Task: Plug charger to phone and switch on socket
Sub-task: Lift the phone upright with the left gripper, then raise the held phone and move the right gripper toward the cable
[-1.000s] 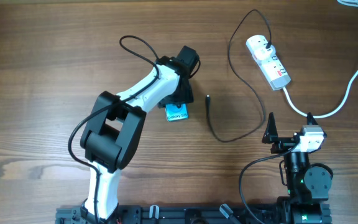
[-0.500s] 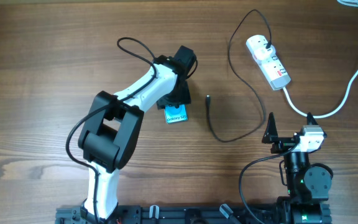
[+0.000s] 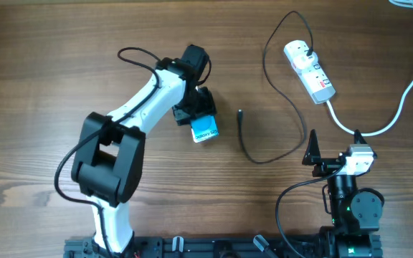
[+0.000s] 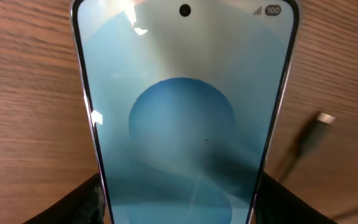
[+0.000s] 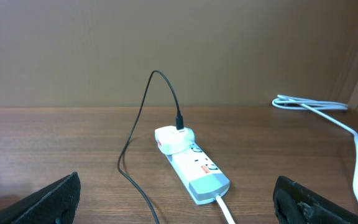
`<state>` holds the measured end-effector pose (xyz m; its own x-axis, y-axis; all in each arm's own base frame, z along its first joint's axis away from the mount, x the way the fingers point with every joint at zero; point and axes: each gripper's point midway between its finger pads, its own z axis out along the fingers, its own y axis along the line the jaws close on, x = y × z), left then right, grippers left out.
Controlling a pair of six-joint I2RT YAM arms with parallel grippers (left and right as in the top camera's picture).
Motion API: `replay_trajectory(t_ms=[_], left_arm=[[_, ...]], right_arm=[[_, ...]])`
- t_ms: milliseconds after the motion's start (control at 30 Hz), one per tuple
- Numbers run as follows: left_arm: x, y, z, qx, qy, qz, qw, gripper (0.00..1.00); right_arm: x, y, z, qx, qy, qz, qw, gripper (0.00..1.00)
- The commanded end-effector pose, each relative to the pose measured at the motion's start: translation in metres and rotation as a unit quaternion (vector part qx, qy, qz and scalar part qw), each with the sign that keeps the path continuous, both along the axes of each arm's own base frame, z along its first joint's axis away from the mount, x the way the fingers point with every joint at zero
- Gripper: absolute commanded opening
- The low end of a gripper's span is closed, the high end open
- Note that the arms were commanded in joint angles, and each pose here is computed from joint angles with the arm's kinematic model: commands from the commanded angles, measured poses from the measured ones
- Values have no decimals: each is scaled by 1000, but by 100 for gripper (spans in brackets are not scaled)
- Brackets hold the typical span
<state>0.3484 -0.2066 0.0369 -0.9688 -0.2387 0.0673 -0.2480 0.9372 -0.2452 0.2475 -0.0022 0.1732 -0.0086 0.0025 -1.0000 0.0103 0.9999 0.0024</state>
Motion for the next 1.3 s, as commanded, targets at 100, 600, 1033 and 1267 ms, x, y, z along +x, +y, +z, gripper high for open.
replay_trajectory(t_ms=[100,600,1033,1267], left_arm=[[-7,-27,44,-171,46,14,984,64],[18,-12,170,-565,104,27,818,68],[20,-2,187,-600,142,50,786,68],[20,-2,187,-598,152,57,785,68]], right_arm=[[0,-3,1,-1,-4,-7,1000,100],[0,-3,1,-1,-4,-7,1000,100],[-1,16,19,62,-37,50,996,100],[-13,53,52,490,-19,185,852,100]])
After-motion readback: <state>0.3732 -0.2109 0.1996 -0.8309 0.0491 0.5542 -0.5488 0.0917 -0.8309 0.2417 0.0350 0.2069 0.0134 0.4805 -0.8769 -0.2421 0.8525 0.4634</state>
